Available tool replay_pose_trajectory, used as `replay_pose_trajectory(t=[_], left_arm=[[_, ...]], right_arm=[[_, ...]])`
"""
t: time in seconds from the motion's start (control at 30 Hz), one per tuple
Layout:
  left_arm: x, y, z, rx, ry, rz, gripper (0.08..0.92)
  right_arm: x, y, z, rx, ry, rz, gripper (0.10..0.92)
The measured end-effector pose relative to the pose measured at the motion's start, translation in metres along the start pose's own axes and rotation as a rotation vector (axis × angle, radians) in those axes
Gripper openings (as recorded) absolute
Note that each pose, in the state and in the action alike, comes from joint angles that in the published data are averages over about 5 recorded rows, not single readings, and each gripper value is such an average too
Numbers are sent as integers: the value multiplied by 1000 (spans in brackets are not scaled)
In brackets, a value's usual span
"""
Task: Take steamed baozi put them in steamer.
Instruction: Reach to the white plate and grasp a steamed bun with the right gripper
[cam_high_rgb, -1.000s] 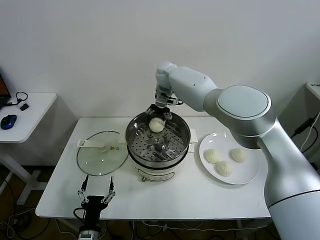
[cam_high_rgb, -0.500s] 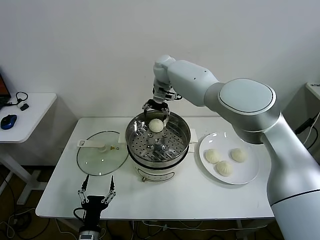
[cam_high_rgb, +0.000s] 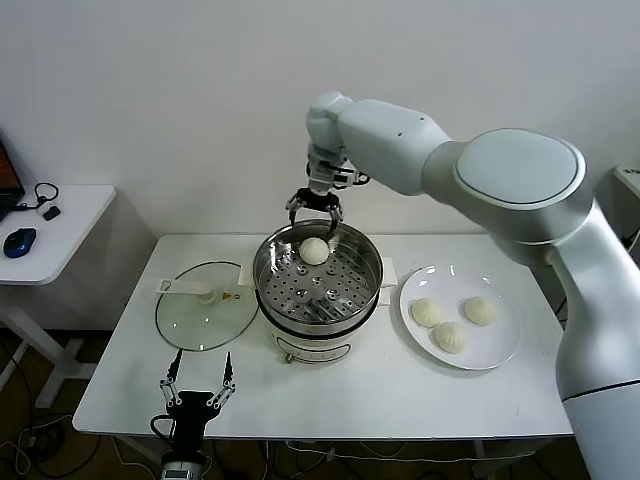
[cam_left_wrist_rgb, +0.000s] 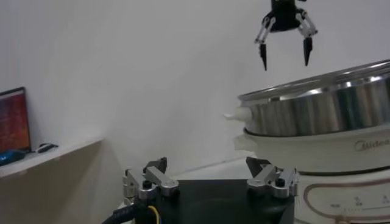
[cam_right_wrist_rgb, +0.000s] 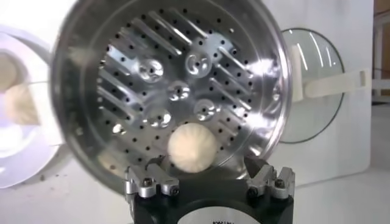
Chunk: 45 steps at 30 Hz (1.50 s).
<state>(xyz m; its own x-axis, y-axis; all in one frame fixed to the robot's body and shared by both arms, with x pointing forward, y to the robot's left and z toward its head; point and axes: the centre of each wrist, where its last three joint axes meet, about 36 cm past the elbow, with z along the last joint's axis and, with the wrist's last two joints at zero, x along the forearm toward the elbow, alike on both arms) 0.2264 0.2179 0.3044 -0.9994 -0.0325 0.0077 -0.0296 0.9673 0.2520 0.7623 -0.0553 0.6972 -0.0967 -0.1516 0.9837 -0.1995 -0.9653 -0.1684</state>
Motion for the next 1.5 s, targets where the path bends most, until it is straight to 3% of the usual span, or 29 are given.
replay_pose_trajectory(t=[0.87, 1.2, 1.5], left_arm=[[2, -1, -3, 1, 3, 5, 823], [2, -4, -3, 7, 4, 11, 823], [2, -3, -4, 9, 6, 8, 823]], right_arm=[[65, 112, -4, -161, -78, 3, 823], [71, 161, -11, -486, -2, -4, 823], [49, 199, -25, -861, 40, 19, 823]])
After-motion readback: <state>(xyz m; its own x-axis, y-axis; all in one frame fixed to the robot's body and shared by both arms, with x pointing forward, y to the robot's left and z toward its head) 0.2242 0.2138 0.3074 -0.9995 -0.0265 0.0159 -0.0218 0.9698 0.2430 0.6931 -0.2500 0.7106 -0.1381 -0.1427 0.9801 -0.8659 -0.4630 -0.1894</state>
